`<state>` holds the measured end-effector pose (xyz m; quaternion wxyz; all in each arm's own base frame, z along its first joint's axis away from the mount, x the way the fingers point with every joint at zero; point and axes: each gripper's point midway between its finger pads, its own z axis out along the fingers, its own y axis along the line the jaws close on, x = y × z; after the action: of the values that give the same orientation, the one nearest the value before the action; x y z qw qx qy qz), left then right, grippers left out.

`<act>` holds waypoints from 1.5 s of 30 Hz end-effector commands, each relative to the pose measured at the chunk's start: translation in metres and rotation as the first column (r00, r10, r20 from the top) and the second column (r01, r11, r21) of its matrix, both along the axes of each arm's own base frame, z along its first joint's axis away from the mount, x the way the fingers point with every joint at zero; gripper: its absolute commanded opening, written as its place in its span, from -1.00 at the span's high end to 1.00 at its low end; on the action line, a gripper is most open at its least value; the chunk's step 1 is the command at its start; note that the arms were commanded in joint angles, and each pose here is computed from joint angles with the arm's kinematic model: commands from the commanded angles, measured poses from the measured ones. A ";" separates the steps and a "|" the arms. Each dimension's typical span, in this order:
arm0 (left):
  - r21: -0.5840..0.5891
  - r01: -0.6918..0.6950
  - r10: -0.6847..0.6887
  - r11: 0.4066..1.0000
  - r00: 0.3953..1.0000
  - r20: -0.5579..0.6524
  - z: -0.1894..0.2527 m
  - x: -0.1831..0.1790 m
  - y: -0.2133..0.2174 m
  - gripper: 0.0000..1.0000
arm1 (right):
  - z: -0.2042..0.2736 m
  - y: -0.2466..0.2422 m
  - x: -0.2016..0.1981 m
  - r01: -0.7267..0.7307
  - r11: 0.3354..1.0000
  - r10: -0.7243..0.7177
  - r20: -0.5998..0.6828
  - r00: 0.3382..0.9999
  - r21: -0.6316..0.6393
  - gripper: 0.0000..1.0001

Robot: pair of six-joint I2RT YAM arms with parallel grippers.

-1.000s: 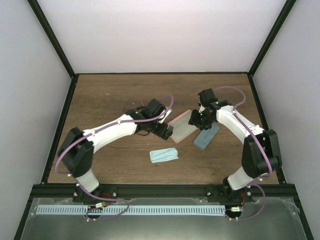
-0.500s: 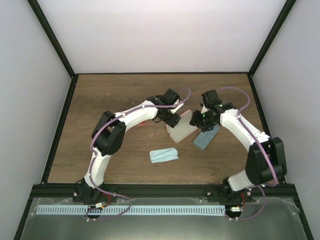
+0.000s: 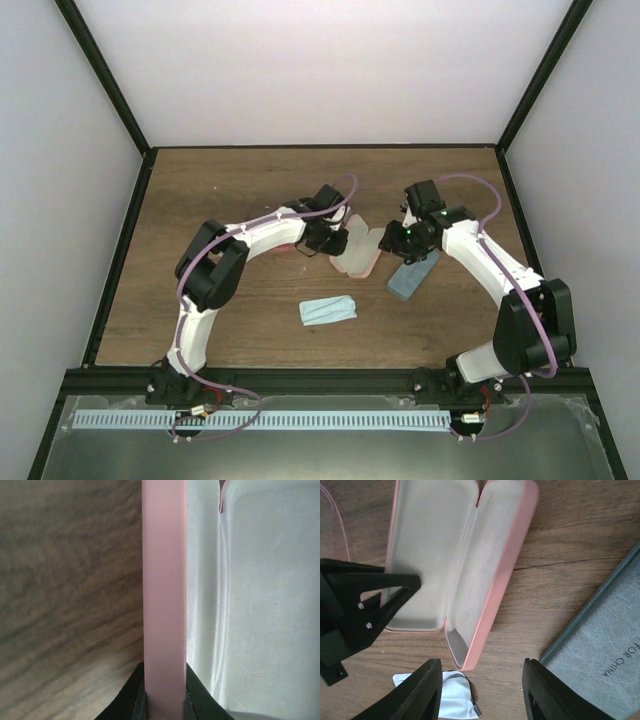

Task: Organize the sunglasses
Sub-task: Adjust the sunglasses case at the center of the board.

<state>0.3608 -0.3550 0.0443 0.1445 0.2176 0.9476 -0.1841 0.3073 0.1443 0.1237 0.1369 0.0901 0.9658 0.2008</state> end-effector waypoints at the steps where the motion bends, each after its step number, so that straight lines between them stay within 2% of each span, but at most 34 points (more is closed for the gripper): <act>1: -0.051 -0.176 0.158 0.983 0.957 -0.244 -0.024 -0.039 0.009 0.91 | 0.017 0.003 0.006 -0.002 0.999 0.000 0.055 0.998 0.040 0.10; 3: -0.065 -0.242 0.213 0.968 0.932 -0.292 -0.032 -0.049 0.013 0.86 | 0.020 0.004 0.008 -0.005 0.999 0.002 0.064 0.998 0.044 0.09; 7: -0.022 -0.319 0.291 0.947 0.890 -0.351 -0.051 -0.067 0.030 -0.26 | 0.022 0.005 0.012 -0.013 0.999 0.010 0.071 0.997 0.043 0.09; 8: -0.011 -0.326 0.301 0.945 0.885 -0.355 -0.054 -0.067 0.034 -0.41 | 0.023 0.005 0.012 -0.014 0.999 0.011 0.072 0.997 0.043 0.09; 11: 0.031 -0.346 0.334 0.938 0.874 -0.353 -0.063 -0.069 0.047 -0.60 | 0.022 0.006 0.012 -0.015 0.999 0.012 0.071 0.997 0.045 0.08; 14: 0.048 -0.348 0.345 0.936 0.882 -0.321 -0.060 -0.066 0.055 -0.63 | 0.022 0.005 0.010 -0.014 0.999 0.011 0.073 0.997 0.046 0.08; 17: 0.036 -0.333 0.330 0.942 0.903 -0.274 -0.044 -0.057 0.054 -0.75 | 0.019 0.006 0.009 -0.018 0.999 0.015 0.067 0.998 0.048 0.08; 21: 0.000 -0.316 0.311 0.949 0.933 -0.182 -0.004 -0.037 0.049 -0.77 | 0.020 0.009 0.009 -0.025 0.998 0.020 0.071 0.997 0.065 0.08; 24: -0.033 -0.317 0.313 0.948 0.945 -0.099 0.036 -0.018 0.044 -0.74 | 0.025 0.012 0.013 -0.027 0.996 0.020 0.084 0.996 0.082 0.08; 25: -0.040 -0.318 0.315 0.947 0.947 -0.066 0.049 -0.012 0.044 -0.64 | 0.027 0.012 0.014 -0.026 0.996 0.019 0.087 0.996 0.082 0.08; 26: -0.043 -0.317 0.316 0.947 0.948 -0.038 0.061 -0.007 0.044 -0.48 | 0.028 0.012 0.015 -0.023 0.996 0.016 0.089 0.996 0.082 0.08; 28: -0.080 -0.300 0.301 0.951 0.953 0.010 0.083 0.004 0.037 0.03 | 0.030 0.011 0.017 -0.016 0.997 0.008 0.096 0.995 0.077 0.08; 30: -0.128 -0.250 0.253 0.960 0.968 0.001 0.091 0.008 0.020 0.46 | 0.031 0.009 0.017 -0.005 0.997 -0.002 0.100 0.995 0.071 0.08; 31: -0.143 -0.229 0.229 0.963 0.973 -0.015 0.089 0.008 0.011 0.63 | 0.031 0.007 0.018 0.007 0.998 -0.013 0.100 0.995 0.061 0.08; 33: -0.151 -0.190 0.184 0.970 0.982 -0.053 0.079 0.005 -0.003 0.82 | 0.034 0.000 0.019 0.044 0.998 -0.048 0.112 0.993 0.037 0.09; 36: -0.143 -0.164 0.150 0.976 0.983 -0.106 0.057 -0.002 -0.015 0.91 | 0.043 -0.008 0.019 0.083 0.996 -0.086 0.145 0.986 0.027 0.09; 45: -0.092 -0.142 0.126 0.986 0.979 -0.161 0.010 -0.003 -0.019 0.91 | 0.041 -0.009 0.008 0.081 0.996 -0.085 0.137 0.987 0.036 0.10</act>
<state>0.3580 -0.3708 0.0665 0.1068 0.1163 0.9581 -0.2392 0.3150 0.1410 0.1570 0.1972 0.1078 0.9501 0.2165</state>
